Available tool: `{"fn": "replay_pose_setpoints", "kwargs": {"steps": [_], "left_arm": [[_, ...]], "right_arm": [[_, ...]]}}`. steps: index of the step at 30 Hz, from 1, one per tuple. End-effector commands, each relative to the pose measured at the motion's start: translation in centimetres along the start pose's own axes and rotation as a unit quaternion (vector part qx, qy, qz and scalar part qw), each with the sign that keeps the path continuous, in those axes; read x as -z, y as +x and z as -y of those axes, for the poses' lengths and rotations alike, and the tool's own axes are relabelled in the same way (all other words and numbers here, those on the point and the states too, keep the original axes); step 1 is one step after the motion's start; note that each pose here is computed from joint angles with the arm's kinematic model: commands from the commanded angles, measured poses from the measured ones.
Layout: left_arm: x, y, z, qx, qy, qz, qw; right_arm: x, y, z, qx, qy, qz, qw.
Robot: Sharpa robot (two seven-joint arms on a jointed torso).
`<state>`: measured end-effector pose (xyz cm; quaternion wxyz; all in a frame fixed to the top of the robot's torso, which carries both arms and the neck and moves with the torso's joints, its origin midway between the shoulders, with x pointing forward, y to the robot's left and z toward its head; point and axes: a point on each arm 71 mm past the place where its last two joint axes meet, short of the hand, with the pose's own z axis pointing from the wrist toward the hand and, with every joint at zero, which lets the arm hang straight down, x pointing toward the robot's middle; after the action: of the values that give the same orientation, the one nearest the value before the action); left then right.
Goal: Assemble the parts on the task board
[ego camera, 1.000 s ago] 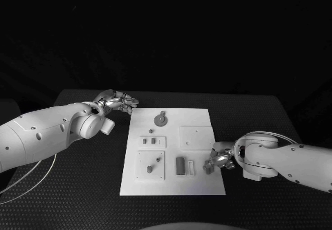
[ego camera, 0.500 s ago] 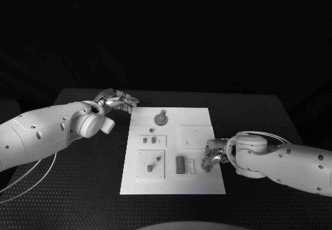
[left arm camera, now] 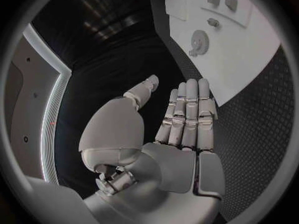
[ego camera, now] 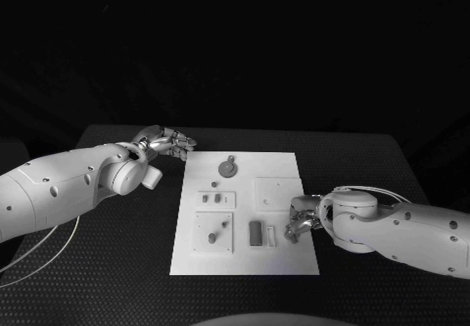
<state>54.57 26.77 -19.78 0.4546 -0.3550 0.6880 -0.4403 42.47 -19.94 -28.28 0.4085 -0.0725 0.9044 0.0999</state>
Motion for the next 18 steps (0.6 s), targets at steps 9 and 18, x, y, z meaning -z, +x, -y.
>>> {"fn": "replay_pose_setpoints", "kwargs": {"steps": [9,18], "left_arm": [[-0.03,0.16,0.25,0.002,0.004,-0.007,1.000],[-0.05,0.21,0.27,0.002,0.004,-0.008,1.000]], "right_arm": [[0.24,2.97,0.61,-0.063,-0.008,-0.074,0.995],[0.65,2.79,0.89,-0.085,-0.009,-0.068,0.994]]}}
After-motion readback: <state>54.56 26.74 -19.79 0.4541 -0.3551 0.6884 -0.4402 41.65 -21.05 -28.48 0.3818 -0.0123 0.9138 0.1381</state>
